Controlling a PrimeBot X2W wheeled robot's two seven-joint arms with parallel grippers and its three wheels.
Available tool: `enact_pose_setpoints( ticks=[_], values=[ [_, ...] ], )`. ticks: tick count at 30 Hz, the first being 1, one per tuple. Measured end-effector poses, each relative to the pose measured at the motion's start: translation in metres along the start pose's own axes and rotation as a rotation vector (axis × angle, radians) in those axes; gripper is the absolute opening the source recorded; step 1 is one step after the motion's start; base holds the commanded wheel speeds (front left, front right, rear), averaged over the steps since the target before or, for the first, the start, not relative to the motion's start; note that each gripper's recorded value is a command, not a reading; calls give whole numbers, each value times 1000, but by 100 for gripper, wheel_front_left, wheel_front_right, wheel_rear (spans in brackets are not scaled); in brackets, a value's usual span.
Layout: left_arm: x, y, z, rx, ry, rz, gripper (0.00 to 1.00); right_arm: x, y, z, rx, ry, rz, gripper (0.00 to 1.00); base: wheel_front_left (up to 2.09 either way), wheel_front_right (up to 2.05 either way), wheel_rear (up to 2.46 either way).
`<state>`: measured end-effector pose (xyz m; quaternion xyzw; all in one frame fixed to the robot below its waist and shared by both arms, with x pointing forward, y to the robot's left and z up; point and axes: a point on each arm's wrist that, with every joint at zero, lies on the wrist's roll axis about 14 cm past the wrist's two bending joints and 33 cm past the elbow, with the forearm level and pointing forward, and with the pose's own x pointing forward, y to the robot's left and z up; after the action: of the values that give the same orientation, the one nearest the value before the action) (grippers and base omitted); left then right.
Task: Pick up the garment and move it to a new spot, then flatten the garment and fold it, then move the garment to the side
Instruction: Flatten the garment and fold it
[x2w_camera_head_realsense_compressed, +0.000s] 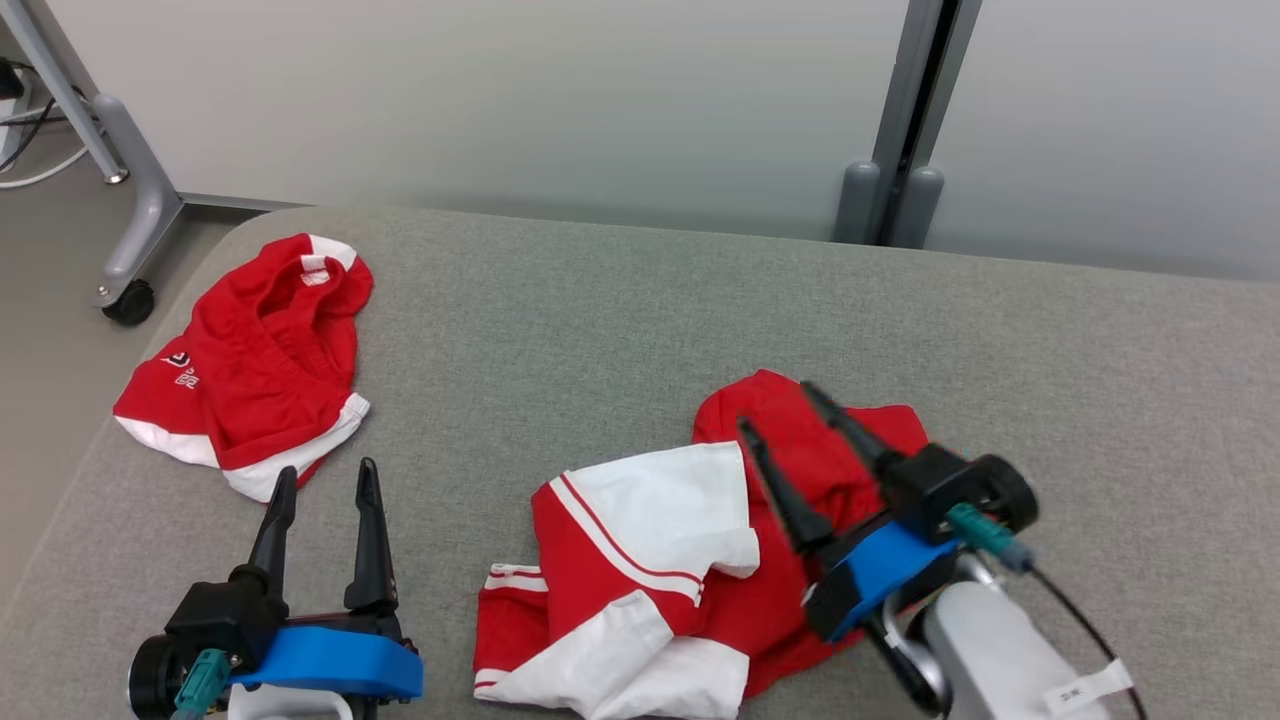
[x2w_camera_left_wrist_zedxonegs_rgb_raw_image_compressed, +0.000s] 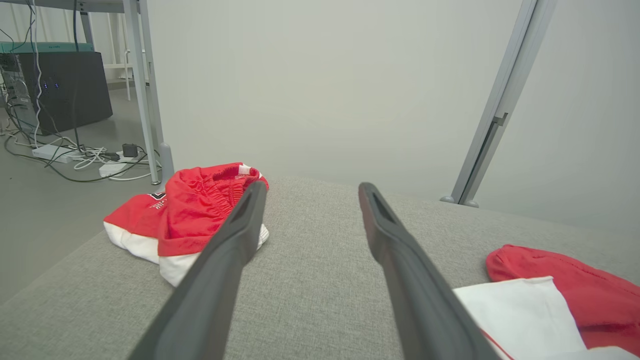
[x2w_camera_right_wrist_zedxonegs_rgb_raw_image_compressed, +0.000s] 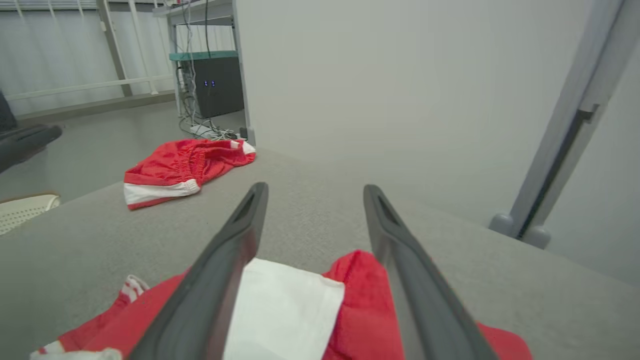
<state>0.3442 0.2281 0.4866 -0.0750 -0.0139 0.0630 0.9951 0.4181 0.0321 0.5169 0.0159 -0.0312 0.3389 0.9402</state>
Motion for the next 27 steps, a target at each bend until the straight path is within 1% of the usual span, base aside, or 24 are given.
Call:
enact_pose_setpoints(
  ticks=[3, 6, 8, 11, 14, 17, 23, 27],
  values=[
    [2, -2, 0, 3, 0, -7, 100, -8, -48, 7, -35, -15, -139, 100, 0, 0, 0],
    [2, -2, 0, 3, 0, -9, 100, -19, -85, 7, -63, -8, -247, 100, 0, 0, 0],
    [1, -2, 0, 3, 1, -9, 100, -30, -104, -2, -73, 25, -305, 100, 0, 0, 0],
    [1, -2, -1, 3, 4, -8, 100, -41, -119, -17, -81, 81, -354, 100, 0, 0, 0],
    [1, 0, -2, 4, 8, -4, 100, -49, -125, -36, -71, 143, -378, 100, 0, 0, 0],
    [1, 1, -4, 6, 13, 0, 100, -57, -123, -59, -49, 218, -385, 100, 0, 0, 0],
    [2, 2, -6, 7, 20, 2, 100, -71, -114, -104, 2, 359, -381, 100, 0, 0, 0],
    [2, 2, -7, 8, 25, 5, 100, -78, -104, -125, 22, 434, -361, 100, 0, 0, 0]
  ],
)
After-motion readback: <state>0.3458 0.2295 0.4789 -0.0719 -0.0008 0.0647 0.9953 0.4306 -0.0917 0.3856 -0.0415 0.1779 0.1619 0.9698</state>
